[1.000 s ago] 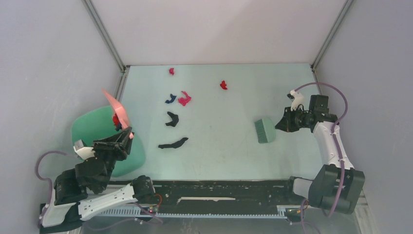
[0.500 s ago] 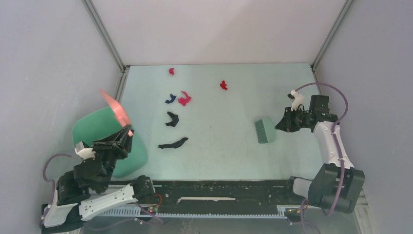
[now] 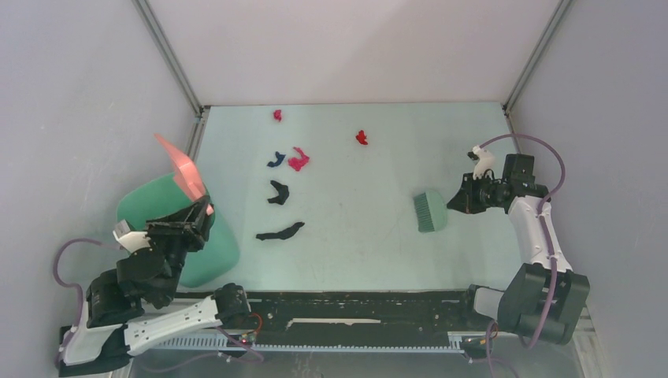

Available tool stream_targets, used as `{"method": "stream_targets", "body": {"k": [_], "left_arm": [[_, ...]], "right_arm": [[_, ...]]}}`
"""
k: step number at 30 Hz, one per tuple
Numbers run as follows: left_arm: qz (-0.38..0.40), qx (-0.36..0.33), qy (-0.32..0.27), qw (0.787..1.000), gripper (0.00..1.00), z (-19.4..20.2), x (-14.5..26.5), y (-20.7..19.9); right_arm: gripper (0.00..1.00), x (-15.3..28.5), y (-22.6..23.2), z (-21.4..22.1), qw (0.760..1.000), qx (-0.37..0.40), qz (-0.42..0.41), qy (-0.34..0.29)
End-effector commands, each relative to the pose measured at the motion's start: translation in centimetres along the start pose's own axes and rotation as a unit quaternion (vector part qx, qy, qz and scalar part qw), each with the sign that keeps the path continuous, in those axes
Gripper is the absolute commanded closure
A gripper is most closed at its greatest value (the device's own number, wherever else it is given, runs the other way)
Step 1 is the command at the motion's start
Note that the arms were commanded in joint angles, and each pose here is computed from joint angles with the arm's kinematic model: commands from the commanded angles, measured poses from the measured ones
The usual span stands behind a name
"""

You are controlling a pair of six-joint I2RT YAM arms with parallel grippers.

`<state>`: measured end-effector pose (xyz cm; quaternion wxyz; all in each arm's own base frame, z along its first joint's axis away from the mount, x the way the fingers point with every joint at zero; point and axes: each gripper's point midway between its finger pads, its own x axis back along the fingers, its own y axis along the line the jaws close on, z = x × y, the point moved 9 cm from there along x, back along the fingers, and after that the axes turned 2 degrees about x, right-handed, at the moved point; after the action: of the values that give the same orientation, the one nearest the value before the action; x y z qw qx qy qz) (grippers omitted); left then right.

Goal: Sweep away the paper scraps from the table

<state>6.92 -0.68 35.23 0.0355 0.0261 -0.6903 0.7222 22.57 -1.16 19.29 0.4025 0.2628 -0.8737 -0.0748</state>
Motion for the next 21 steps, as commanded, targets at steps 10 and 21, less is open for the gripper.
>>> {"method": "stream_targets", "body": {"k": [10,21], "left_arm": [[-0.006,-0.246,-0.07,0.967,1.0,0.4,-1.2,-0.5],[0.016,-0.445,-0.013,0.895,1.0,4.0,-2.2,-2.1]], "right_arm": [[1.0,0.5,-0.2,-0.2,1.0,-0.001,-0.005,-0.014],[1.0,0.6,-0.1,-0.3,1.0,-0.008,0.0,-0.017]]}}
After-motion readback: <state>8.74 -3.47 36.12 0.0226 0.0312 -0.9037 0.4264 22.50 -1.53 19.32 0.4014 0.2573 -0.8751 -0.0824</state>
